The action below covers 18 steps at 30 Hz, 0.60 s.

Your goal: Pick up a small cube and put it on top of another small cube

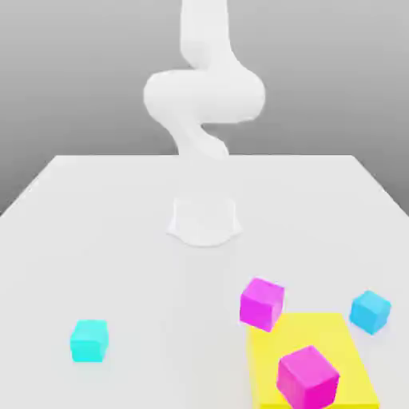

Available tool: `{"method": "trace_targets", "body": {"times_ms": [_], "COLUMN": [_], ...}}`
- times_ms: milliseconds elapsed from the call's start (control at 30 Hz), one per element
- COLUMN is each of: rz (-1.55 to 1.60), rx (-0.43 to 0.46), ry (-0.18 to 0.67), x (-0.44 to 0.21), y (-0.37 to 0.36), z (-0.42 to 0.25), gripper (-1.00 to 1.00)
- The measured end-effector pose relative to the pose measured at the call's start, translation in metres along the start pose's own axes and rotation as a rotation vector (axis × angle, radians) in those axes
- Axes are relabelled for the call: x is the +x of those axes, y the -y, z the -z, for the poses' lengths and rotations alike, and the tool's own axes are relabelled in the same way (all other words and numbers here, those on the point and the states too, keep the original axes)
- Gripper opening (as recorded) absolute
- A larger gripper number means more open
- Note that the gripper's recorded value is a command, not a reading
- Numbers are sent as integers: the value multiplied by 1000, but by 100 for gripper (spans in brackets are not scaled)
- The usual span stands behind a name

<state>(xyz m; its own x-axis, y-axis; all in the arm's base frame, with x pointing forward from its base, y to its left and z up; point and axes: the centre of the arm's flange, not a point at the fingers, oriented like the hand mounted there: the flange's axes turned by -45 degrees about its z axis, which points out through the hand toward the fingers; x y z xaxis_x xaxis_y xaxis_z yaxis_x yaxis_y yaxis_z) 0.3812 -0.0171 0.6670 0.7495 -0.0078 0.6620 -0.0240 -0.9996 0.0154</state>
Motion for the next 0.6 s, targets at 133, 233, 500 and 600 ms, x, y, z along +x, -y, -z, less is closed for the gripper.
{"method": "trace_targets", "body": {"times_ms": [133, 233, 500, 600], "rz": [10, 12, 5, -12], "rx": [-35, -51, -55, -45], "ry": [128, 222, 468, 559], "x": [-19, -43, -149, -202], "y": [-30, -55, -119, -143], "z": [-89, -148, -278, -313], "gripper": [0, 0, 0, 0]}}
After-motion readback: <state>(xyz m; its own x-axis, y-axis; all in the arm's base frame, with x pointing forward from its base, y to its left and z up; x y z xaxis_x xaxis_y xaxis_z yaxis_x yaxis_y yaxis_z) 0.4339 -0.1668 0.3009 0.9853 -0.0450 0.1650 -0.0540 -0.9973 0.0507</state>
